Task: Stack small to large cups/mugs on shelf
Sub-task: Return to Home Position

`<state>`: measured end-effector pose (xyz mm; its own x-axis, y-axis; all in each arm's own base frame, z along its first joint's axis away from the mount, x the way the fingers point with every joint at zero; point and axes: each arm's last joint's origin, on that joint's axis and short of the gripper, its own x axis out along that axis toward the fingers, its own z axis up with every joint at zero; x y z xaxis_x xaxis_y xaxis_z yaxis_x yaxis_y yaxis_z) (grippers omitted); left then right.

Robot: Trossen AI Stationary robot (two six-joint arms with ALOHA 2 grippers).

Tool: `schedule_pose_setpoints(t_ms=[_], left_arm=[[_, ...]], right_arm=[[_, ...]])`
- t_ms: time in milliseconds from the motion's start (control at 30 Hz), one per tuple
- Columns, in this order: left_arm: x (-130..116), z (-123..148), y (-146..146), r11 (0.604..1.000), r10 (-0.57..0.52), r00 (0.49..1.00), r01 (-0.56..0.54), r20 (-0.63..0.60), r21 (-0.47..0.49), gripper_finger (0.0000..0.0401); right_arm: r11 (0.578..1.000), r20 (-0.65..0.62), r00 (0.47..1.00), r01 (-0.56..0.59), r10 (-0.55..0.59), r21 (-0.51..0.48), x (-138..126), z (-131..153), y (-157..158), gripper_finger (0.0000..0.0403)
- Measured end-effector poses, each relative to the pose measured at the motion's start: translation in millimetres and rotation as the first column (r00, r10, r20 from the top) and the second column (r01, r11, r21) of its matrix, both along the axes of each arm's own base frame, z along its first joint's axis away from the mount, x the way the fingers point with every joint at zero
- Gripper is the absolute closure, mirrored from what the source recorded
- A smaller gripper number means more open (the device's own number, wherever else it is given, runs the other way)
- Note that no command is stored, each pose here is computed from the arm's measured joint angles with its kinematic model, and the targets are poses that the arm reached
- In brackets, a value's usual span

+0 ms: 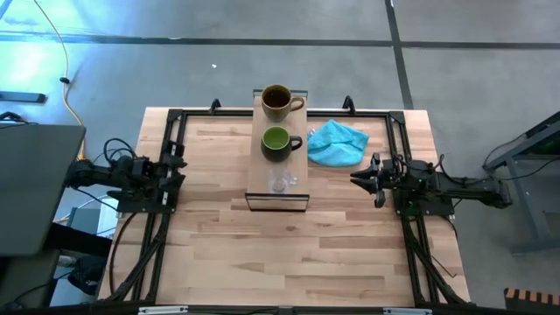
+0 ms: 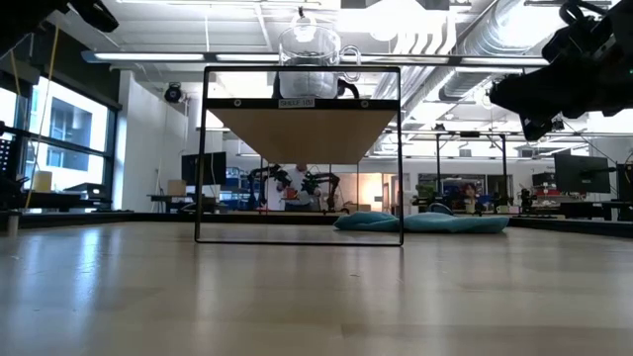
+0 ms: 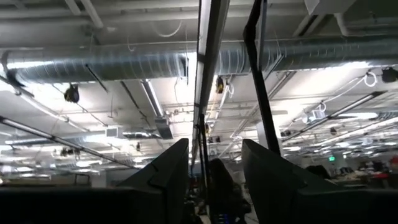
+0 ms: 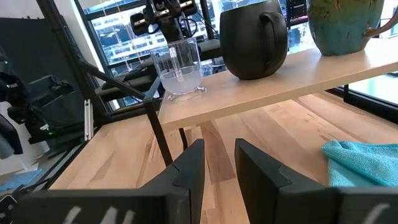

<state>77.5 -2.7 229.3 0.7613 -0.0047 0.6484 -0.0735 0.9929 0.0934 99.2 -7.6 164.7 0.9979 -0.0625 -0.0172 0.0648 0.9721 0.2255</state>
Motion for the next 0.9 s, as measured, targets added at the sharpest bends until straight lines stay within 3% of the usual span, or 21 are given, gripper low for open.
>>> schedule_pose_setpoints(t_ms=[267,533,733,900], left_arm=[[0,0,0,0.998,0.036,0.999,-0.036,0.007,0.052,0.0263],[-6,7,-1,0.987,0.072,0.992,-0.086,0.107,0.133,0.0263],[-10,10,3,0.980,0.161,0.975,-0.176,0.155,0.094,0.0263],[-10,10,8,0.981,0.160,0.975,-0.174,0.152,0.085,0.0263]], right_arm=[[1.000,-0.003,1.000,0.000,0.000,0.000,0,0,0,0.0322],[1.000,-0.004,1.000,0.000,0.000,0.000,0,0,0,0.0322],[1.000,-0.004,1.000,0.001,-0.001,0.000,0,0,0,0.0322],[1.000,-0.004,1.000,0.001,-0.001,0.000,0,0,0,0.0322]])
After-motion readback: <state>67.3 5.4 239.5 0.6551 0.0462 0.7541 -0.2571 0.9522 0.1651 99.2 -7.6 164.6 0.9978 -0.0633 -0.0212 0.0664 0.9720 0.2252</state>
